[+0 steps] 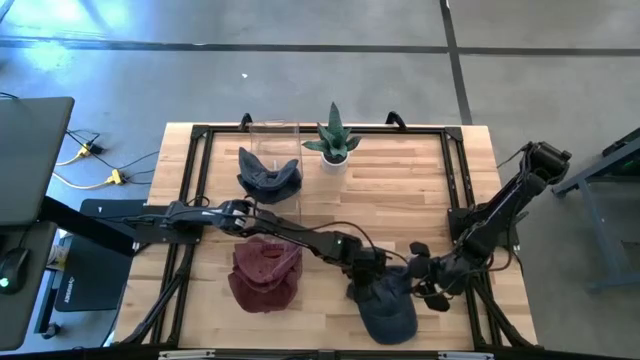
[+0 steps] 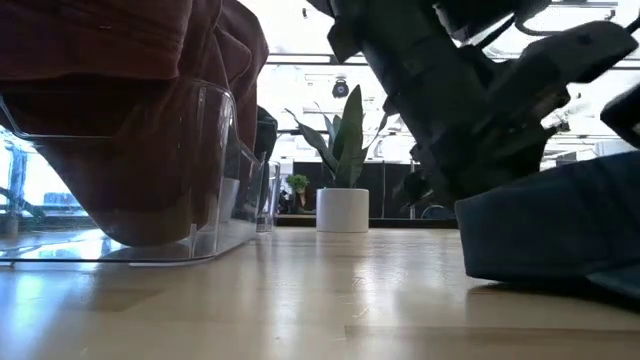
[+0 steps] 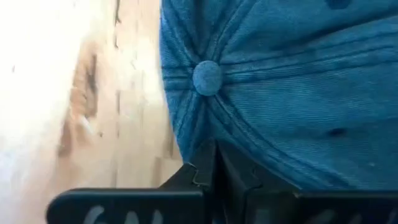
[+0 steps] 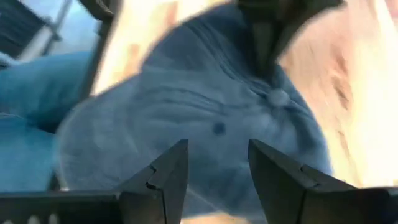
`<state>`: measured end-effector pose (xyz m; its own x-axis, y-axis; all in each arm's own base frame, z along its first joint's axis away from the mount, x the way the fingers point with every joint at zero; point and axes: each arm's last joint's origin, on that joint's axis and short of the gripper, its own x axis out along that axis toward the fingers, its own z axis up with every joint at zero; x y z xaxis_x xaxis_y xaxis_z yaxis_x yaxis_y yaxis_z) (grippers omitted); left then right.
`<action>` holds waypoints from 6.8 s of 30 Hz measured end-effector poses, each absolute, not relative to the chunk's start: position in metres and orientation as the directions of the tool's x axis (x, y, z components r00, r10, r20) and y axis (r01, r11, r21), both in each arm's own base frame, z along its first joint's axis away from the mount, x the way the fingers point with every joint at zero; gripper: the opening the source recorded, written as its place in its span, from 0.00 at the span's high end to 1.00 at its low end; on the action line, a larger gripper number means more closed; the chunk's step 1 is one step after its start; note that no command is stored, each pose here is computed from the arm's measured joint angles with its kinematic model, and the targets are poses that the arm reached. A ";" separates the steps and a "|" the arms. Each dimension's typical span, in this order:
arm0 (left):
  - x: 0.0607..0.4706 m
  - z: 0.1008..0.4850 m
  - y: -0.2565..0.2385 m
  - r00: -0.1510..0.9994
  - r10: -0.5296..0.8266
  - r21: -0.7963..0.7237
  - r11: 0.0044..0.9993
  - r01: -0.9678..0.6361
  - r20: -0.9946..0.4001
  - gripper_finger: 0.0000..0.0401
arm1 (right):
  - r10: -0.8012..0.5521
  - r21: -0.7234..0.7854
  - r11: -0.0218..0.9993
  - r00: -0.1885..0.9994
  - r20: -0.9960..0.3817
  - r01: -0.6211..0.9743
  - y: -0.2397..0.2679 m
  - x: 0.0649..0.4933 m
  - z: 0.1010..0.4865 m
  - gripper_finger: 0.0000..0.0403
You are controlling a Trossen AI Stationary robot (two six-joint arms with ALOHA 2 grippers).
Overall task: Pick & Place hat
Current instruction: Put the blue cap into the top transparent bin
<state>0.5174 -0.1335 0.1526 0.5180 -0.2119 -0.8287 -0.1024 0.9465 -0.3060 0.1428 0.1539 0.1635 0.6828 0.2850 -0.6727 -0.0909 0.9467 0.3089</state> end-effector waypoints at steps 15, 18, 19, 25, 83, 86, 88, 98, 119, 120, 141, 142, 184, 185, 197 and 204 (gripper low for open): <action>0.495 0.221 -0.154 0.635 -0.042 -0.101 0.993 -0.057 -0.771 1.00 | 0.164 0.214 0.977 0.673 -0.721 -0.008 0.144 0.136 0.160 0.60; 0.490 0.223 -0.155 0.627 0.025 -0.049 0.994 -0.100 -0.778 1.00 | 0.142 0.163 0.986 0.704 -0.696 -0.037 0.143 0.140 0.162 0.60; 0.489 0.223 -0.154 0.618 0.043 -0.037 0.993 -0.116 -0.785 1.00 | 0.132 0.153 0.988 0.717 -0.685 -0.036 0.141 0.143 0.162 0.60; 0.481 0.218 -0.147 0.538 0.158 0.044 0.975 -0.219 -0.828 1.00 | 0.164 0.162 0.984 0.699 -0.696 -0.070 0.127 0.169 0.158 0.56; 0.442 0.377 -0.113 0.860 0.215 0.376 0.926 -0.029 -0.462 1.00 | 0.674 0.321 0.710 0.737 -0.049 -0.627 0.123 0.128 0.276 0.98; 0.441 0.368 -0.097 0.807 0.263 0.366 0.928 -0.062 -0.529 1.00 | 0.598 0.349 0.772 0.793 -0.116 -0.531 0.121 0.130 0.269 0.99; 0.445 0.359 -0.081 0.794 0.217 0.297 0.954 -0.048 -0.568 1.00 | 0.544 0.368 0.809 0.821 -0.174 -0.458 0.120 0.132 0.262 0.99; 0.472 0.273 -0.002 0.836 -0.005 0.029 0.999 0.025 -0.549 1.00 | 0.341 0.412 0.896 0.853 -0.395 -0.167 0.120 0.133 0.222 0.99; 0.482 0.292 -0.082 0.893 -0.300 -0.054 0.952 0.300 -0.337 0.88 | 0.462 0.365 0.870 0.805 -0.372 -0.331 0.123 0.131 0.209 0.98; 0.483 0.291 -0.078 0.883 -0.327 -0.096 0.945 0.314 -0.336 0.85 | 0.460 0.357 0.873 0.806 -0.373 -0.333 0.122 0.131 0.208 0.98; 0.507 0.224 -0.120 0.570 -0.795 -0.481 0.590 0.649 -0.207 0.37 | 0.434 0.343 0.886 0.820 -0.374 -0.313 0.116 0.136 0.209 0.97; 0.508 0.227 -0.122 0.578 -0.793 -0.469 0.592 0.655 -0.193 0.37 | 0.434 0.352 0.884 0.820 -0.373 -0.308 0.116 0.136 0.209 0.97; 0.500 0.215 -0.139 0.511 -0.777 -0.458 0.629 0.628 -0.367 1.00 | 0.868 0.533 0.494 0.348 -0.355 -0.687 0.129 0.173 0.177 0.25; 0.499 0.214 -0.139 0.508 -0.776 -0.463 0.631 0.623 -0.374 1.00 | 0.895 0.542 0.441 0.309 -0.320 -0.716 0.132 0.174 0.178 0.26; 0.502 0.233 -0.144 0.414 -0.891 -0.400 0.454 0.796 -0.188 1.00 | 0.959 0.515 0.276 0.265 -0.098 -0.811 0.154 0.169 0.198 0.59; 0.504 0.245 -0.145 0.398 -0.912 -0.307 0.408 0.860 -0.096 1.00 | 0.964 0.392 0.256 0.263 -0.035 -0.884 0.157 0.167 0.205 0.97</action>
